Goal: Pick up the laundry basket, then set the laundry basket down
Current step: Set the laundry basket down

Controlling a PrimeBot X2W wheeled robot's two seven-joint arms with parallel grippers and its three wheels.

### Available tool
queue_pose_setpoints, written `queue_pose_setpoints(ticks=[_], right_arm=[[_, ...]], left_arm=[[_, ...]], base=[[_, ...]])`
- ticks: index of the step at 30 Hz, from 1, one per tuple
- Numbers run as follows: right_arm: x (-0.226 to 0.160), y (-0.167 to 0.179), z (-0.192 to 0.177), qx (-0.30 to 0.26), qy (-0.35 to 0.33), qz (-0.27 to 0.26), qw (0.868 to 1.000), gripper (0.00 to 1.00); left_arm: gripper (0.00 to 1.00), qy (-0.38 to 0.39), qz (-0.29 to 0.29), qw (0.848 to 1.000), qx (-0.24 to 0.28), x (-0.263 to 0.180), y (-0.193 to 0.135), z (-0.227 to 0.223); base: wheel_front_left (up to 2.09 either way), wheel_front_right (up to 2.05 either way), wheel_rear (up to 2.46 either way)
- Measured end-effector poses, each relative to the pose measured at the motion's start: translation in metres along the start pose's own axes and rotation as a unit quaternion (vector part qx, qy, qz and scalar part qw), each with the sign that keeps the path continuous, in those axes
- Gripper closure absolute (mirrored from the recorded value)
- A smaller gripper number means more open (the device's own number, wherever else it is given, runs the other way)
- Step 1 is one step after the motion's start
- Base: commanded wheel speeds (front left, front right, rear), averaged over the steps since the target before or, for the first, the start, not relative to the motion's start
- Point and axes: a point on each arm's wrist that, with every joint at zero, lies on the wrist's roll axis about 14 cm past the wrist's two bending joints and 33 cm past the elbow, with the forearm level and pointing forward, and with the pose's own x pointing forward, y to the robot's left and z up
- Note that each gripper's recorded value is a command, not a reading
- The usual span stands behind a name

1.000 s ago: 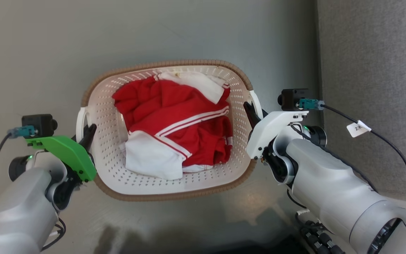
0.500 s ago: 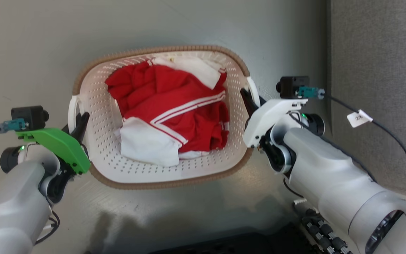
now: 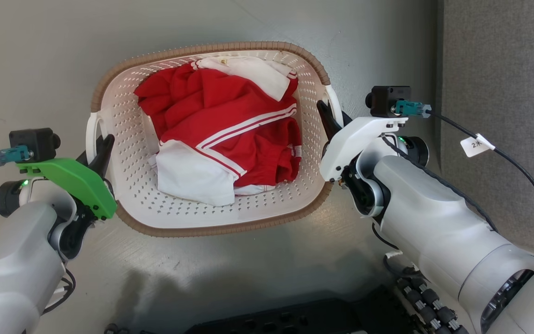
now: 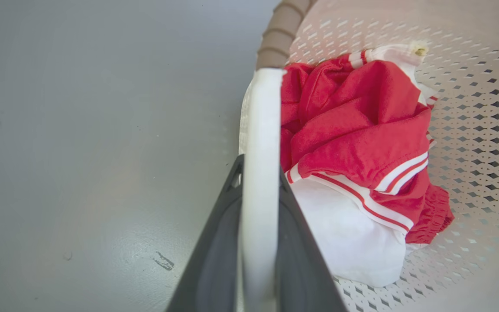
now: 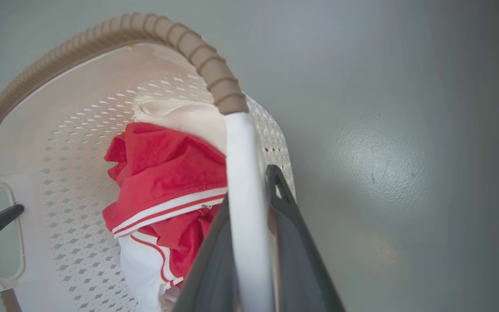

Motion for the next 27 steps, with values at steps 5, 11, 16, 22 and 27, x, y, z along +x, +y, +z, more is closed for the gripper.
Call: queue_pose_setpoints(ticks=[5,11,16,22,27], right_arm=[[0.001,-0.003,-0.004,0.002,0.005,-0.005,1.000,1.00],[0.000,-0.009,-0.015,0.003,0.018,-0.013,1.000,0.00],[-0.001,-0.015,-0.018,0.009,0.021,-0.022,0.999,0.00],[-0.001,-0.014,-0.017,0.010,0.021,-0.021,1.000,0.00],[-0.005,-0.010,-0.012,0.006,0.016,-0.017,1.000,0.00]], left_arm=[[1.00,0.007,-0.002,1.000,0.002,0.002,0.000,-0.004],[0.00,0.017,-0.005,1.000,0.006,0.002,0.000,-0.011],[0.00,0.023,-0.002,1.000,0.010,0.000,0.004,-0.014],[0.00,0.027,0.001,1.000,0.016,-0.003,0.007,-0.015],[0.00,0.025,0.004,0.999,0.025,-0.007,0.007,-0.012]], base=[[0.00,0.00,0.00],[0.00,0.00,0.00],[0.00,0.00,0.00],[0.00,0.00,0.00],[0.00,0.00,0.00]])
